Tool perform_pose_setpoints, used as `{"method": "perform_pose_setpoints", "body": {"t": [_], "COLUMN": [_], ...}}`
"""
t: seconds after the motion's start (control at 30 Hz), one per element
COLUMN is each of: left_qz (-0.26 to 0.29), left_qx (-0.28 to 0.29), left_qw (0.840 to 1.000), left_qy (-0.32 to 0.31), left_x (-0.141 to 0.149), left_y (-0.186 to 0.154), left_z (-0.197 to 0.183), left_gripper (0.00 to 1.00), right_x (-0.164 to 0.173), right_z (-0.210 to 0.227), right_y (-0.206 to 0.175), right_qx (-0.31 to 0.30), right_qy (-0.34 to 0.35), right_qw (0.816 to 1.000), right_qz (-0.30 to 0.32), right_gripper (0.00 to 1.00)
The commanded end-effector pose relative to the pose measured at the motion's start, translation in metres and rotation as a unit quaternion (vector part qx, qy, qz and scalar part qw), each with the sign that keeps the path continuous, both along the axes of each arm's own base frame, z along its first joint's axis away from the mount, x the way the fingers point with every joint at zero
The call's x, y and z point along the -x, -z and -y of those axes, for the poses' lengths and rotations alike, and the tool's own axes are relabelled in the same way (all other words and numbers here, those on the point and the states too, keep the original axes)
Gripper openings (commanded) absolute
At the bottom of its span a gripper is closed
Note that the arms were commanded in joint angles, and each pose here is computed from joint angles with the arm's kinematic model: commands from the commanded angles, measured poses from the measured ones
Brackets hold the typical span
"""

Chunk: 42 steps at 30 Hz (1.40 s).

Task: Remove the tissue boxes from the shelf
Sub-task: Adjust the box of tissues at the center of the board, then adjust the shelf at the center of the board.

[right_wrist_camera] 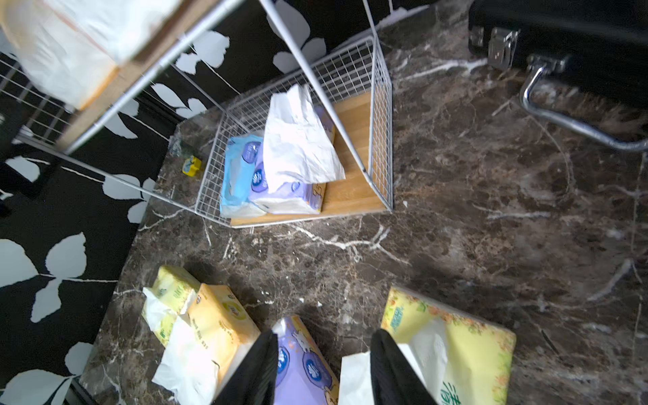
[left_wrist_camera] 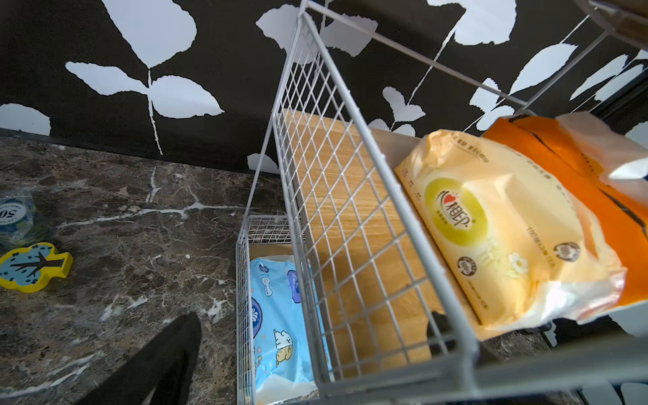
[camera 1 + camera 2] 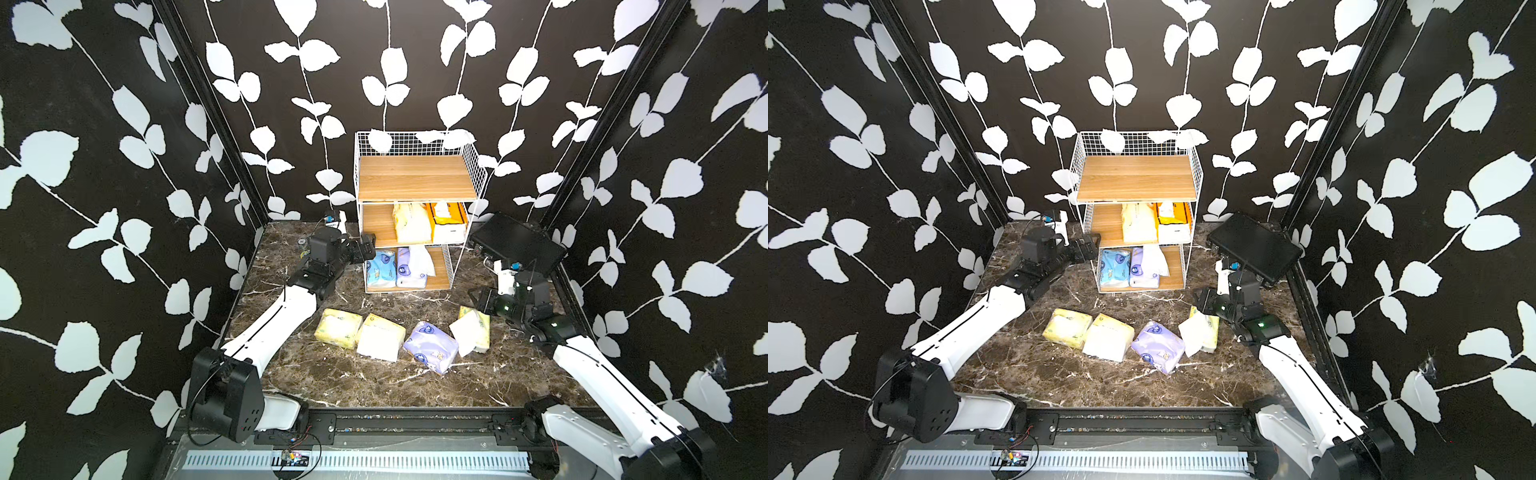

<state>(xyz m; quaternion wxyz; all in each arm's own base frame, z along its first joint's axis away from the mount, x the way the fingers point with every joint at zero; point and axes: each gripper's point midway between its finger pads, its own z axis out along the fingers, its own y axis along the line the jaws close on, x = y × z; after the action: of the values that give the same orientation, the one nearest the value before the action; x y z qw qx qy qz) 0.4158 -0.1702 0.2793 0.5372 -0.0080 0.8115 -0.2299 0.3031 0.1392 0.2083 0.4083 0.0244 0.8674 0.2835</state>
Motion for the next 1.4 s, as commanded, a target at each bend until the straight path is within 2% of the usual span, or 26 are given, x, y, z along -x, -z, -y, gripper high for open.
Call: {"method": "perform_pose_setpoints", "body": {"t": [0.0,0.1,0.27,0.47,0.57,0.67,0.8,0.83,1.07,1.13,1.17,1.2,1.37], "left_qz": [0.040,0.040,0.022,0.023,0.023,0.018,0.013,0.013,0.010,0.010,0.012,0.013,0.019], "left_qx": [0.000,0.005,0.014,0.008,0.006,0.000,0.001,0.002,0.005,0.007,0.008,0.009,0.009], "left_qw": [0.999,0.999,0.999,0.999,0.999,0.999,0.999,0.999,0.999,0.999,0.999,0.999,0.999], "left_qy": [-0.003,0.001,0.027,0.024,0.025,0.028,0.031,0.031,0.034,0.035,0.035,0.034,0.026], "left_x": [0.009,0.014,0.018,0.019,0.017,0.014,0.011,0.010,0.002,0.001,0.000,-0.001,-0.004], "left_y": [-0.026,-0.025,-0.017,-0.013,-0.013,-0.010,-0.007,-0.006,-0.007,-0.008,-0.009,-0.009,-0.014], "left_z": [-0.007,-0.007,0.002,0.000,0.001,0.003,0.005,0.005,0.010,0.012,0.012,0.012,0.010], "left_gripper": [0.99,0.99,0.99,0.99,0.99,0.99,0.99,0.99,0.99,0.99,0.99,0.99,0.99], "right_x": [-0.032,-0.064,-0.106,-0.135,-0.149,-0.160,-0.175,-0.181,-0.176,-0.168,-0.163,-0.154,-0.125], "right_z": [-0.001,-0.013,-0.034,-0.031,-0.030,-0.033,-0.034,-0.035,-0.032,-0.028,-0.025,-0.022,-0.011], "right_y": [-0.067,-0.078,-0.078,-0.068,-0.056,-0.052,-0.033,-0.042,-0.051,-0.059,-0.041,-0.053,-0.061], "right_qx": [-0.049,-0.087,-0.115,-0.076,-0.067,-0.068,-0.057,-0.061,-0.065,-0.059,-0.052,-0.053,-0.048], "right_qy": [0.029,-0.002,-0.034,-0.018,-0.015,-0.024,-0.024,-0.026,-0.021,-0.013,-0.008,-0.005,0.012], "right_qw": [0.995,0.993,0.990,0.995,0.997,0.997,0.998,0.997,0.997,0.997,0.998,0.998,0.998], "right_qz": [0.087,0.077,0.069,0.061,0.047,0.041,0.023,0.032,0.038,0.044,0.024,0.036,0.045], "right_gripper": [0.44,0.44,0.41,0.35,0.22,0.16,0.15,0.15,0.26,0.27,0.28,0.29,0.33]}}
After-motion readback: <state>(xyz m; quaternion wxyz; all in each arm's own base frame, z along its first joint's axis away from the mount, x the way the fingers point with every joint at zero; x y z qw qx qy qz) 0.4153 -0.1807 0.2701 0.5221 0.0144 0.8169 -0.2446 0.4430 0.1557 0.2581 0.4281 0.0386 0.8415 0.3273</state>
